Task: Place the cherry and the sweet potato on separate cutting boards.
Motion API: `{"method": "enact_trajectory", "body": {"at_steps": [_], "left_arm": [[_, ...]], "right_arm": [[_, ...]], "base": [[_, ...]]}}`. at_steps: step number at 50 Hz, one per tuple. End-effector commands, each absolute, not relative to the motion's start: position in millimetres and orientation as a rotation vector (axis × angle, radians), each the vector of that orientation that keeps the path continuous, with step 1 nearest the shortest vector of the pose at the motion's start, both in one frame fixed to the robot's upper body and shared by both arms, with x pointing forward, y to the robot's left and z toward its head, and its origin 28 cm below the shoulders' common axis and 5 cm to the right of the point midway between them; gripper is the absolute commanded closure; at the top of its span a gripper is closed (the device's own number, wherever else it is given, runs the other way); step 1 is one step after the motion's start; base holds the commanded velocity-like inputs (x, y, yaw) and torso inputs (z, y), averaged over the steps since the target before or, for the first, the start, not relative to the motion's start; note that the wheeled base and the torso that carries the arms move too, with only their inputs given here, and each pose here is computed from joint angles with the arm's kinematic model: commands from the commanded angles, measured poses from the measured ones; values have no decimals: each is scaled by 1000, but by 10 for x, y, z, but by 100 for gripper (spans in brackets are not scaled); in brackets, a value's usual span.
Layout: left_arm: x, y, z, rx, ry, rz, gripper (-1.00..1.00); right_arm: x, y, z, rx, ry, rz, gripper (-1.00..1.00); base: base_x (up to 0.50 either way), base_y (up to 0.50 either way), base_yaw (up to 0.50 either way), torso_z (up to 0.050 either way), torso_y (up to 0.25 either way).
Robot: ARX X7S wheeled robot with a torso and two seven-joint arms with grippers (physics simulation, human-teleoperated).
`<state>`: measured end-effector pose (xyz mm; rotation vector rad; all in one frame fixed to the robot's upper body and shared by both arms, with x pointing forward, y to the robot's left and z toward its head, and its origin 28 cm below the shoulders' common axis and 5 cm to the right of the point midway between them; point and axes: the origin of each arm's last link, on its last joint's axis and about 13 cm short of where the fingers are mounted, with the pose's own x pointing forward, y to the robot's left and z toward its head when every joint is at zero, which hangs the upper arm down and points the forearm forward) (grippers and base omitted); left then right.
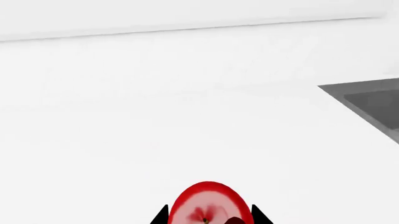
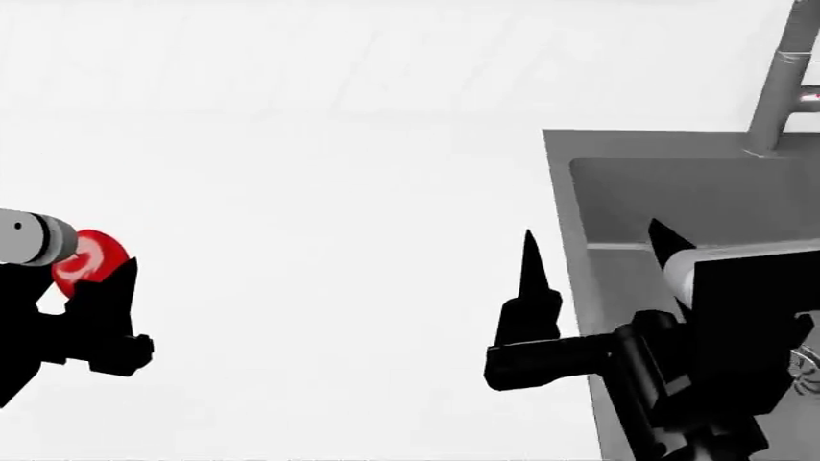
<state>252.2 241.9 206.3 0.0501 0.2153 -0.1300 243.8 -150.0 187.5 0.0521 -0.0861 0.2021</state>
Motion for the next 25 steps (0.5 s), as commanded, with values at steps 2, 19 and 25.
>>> {"method": "enact_trajectory", "body": {"at_steps": [2,19,25], "left_arm": [[2506,2401,2052,2,194,-152,100],[2474,2369,2050,-1,191,-166,100],[2463,2382,2046,1,194,-166,100]], "right_arm": [[2429,-1508,1857,52,-95,184,-100],[2402,-1519,1885,57,-102,182,-100],[2404,-1524,1893,55,-105,181,-100]], "base": [[0,-500,0,0,0],[0,-500,0,0,0],[0,-500,0,0,0]]}}
